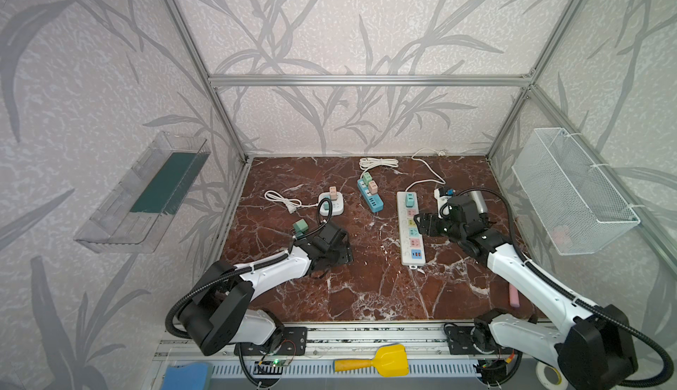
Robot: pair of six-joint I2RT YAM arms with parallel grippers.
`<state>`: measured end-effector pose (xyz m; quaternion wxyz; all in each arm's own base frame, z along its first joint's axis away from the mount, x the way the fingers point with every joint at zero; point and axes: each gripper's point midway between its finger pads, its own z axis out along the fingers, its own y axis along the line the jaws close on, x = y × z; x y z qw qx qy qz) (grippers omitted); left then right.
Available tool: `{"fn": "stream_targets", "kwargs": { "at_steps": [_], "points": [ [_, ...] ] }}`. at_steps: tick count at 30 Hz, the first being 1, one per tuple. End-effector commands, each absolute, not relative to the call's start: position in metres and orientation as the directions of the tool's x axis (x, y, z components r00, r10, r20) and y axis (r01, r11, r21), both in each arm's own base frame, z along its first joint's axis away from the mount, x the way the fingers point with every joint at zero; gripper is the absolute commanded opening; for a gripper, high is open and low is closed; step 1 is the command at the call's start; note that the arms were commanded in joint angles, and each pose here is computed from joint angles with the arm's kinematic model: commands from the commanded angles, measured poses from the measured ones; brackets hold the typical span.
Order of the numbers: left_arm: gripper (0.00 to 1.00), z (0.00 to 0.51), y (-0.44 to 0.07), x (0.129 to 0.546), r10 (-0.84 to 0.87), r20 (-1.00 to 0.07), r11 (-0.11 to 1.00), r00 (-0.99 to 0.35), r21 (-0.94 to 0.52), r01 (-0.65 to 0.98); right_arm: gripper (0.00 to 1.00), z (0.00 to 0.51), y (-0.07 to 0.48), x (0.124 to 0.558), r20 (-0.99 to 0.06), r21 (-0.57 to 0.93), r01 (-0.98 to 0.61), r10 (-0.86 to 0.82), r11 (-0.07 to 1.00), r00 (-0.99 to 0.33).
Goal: Insert the plug
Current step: 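Lower left gripper onto a loose teal adapter near the robot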
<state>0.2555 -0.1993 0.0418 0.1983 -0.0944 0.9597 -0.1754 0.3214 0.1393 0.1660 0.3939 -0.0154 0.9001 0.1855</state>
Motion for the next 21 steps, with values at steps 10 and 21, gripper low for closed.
{"fn": "stream_targets", "kwargs": {
  "at_steps": [10,21],
  "points": [
    [0.74,0.067,-0.297,0.297,-0.212,-0.38,0.841,-0.901,-0.54,0.03,0.82,0.176,0.138,0.323,-0.74,0.321,-0.181,0.127,0.93,-0.661],
    [0.76,0.11,-0.281,0.33,-0.039,-0.565,0.934,-0.824,-0.314,0.171,0.82,0.176,0.139,0.322,-0.742,0.323,-0.186,0.126,0.928,-0.659]
  ]
}}
